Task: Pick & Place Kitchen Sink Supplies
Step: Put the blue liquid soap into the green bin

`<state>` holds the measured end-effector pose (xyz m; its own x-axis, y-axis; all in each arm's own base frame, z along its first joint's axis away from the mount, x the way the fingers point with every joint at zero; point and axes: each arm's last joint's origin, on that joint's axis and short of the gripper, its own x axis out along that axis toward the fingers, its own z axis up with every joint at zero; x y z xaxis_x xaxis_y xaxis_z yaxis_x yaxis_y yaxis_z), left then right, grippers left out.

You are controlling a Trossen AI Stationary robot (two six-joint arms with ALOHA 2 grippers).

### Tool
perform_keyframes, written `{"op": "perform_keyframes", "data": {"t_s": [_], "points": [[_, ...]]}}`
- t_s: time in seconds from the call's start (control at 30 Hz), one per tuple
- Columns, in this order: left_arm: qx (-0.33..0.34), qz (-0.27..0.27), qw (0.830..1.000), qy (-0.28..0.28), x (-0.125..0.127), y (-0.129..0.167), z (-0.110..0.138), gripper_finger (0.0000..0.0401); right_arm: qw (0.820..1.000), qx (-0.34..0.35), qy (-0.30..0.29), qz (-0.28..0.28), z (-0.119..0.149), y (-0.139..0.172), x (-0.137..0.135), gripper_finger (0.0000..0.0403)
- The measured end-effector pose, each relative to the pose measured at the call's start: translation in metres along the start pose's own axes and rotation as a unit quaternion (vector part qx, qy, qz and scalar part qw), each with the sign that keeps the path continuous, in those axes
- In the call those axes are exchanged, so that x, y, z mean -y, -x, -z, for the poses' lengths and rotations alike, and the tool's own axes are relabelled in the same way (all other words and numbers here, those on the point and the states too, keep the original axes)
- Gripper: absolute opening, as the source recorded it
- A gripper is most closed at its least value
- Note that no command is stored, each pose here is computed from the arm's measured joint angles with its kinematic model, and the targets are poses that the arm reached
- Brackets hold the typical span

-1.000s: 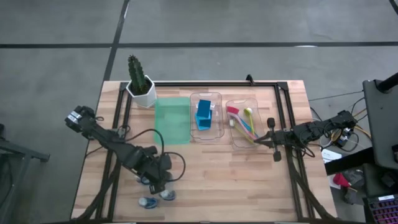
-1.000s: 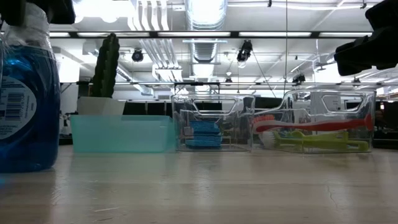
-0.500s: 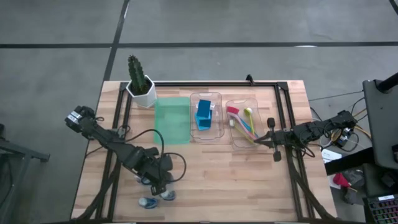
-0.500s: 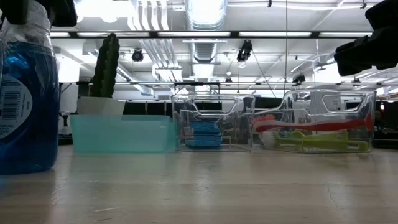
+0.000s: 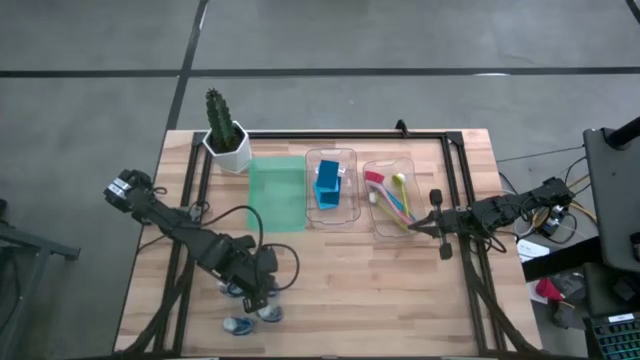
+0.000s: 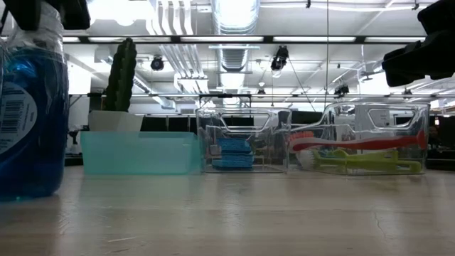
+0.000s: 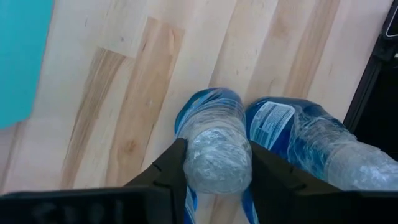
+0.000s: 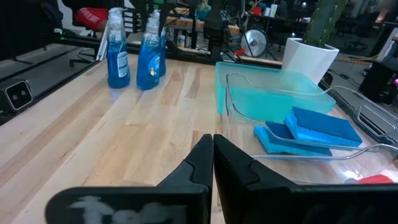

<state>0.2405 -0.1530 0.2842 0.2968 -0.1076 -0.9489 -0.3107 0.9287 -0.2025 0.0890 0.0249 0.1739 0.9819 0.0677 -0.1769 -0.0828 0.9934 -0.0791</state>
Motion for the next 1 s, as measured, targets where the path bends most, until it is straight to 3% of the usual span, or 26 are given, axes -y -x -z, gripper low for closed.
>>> {"op": "perform_keyframes", "data": {"t_s": [0.17,0.4,0.7,1.0], "points": [[0.012,0.000,1.000,0.004,-0.003,0.005,-0.001,0.0147,1.000,0.000,0.000,0.000,0.000,0.000,0.000,0.0008],[0.032,-0.002,0.999,0.008,-0.012,0.013,-0.007,0.0127,1.000,0.000,0.000,0.000,0.000,0.000,0.000,0.0008],[0.045,-0.013,0.998,0.029,-0.027,0.022,-0.014,0.0143,1.000,0.000,0.000,0.000,0.000,0.000,0.000,0.0008],[0.055,-0.033,0.997,0.034,-0.050,0.032,-0.032,0.0132,1.000,0.000,0.000,0.000,0.000,0.000,0.000,0.0008]]}}
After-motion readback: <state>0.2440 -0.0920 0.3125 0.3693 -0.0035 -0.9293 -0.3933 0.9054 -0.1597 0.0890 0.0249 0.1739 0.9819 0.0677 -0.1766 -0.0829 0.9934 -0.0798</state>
